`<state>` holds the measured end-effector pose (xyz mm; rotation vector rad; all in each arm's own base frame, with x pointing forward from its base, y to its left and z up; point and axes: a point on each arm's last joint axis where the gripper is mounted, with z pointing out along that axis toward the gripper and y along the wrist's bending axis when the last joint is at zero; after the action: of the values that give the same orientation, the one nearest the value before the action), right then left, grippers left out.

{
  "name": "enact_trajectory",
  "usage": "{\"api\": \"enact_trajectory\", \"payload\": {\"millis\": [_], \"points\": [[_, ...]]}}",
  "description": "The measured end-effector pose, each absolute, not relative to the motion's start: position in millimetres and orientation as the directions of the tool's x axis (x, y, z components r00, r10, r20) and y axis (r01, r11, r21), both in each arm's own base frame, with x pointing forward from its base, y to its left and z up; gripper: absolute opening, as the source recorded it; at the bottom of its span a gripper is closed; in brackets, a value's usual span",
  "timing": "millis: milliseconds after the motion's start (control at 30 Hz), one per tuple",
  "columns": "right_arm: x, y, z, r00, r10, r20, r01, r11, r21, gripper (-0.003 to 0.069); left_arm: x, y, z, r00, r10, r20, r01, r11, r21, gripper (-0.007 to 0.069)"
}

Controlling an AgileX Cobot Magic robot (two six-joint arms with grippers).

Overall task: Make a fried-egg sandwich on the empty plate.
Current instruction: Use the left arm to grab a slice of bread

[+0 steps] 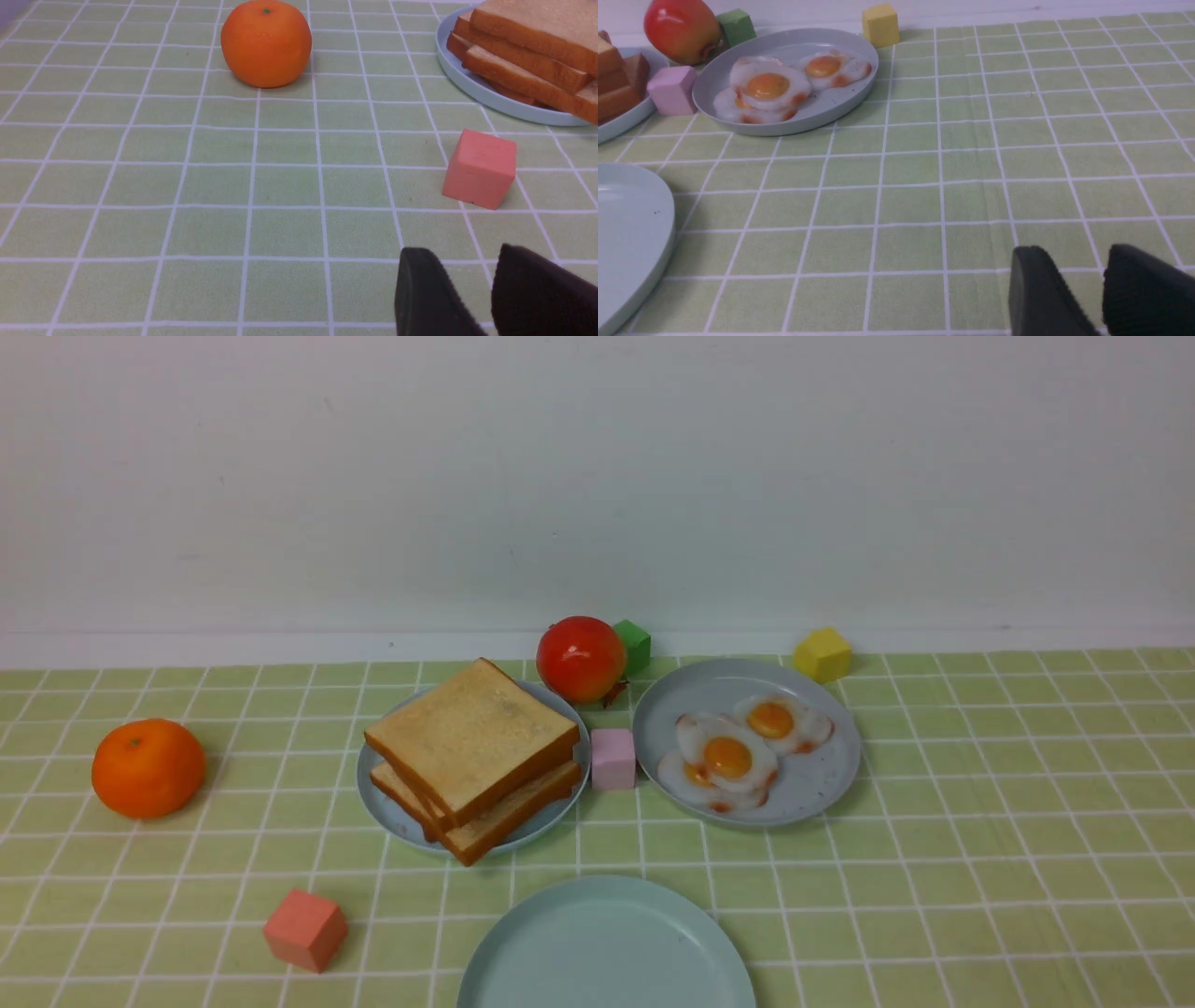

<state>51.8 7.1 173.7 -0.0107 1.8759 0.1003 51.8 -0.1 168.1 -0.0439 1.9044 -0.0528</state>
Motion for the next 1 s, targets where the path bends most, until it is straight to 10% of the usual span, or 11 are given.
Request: {"api": "enact_trajectory", "payload": {"millis": [1000], "points": [[51.8, 7.0, 173.7, -0.303, 0.042, -0.952, -0.057, 0.996, 0.062, 0.0238, 51.9, 4.6, 168.4, -0.326, 0.064, -0.943, -0.014, 0.997, 0.073, 0.0238]]}}
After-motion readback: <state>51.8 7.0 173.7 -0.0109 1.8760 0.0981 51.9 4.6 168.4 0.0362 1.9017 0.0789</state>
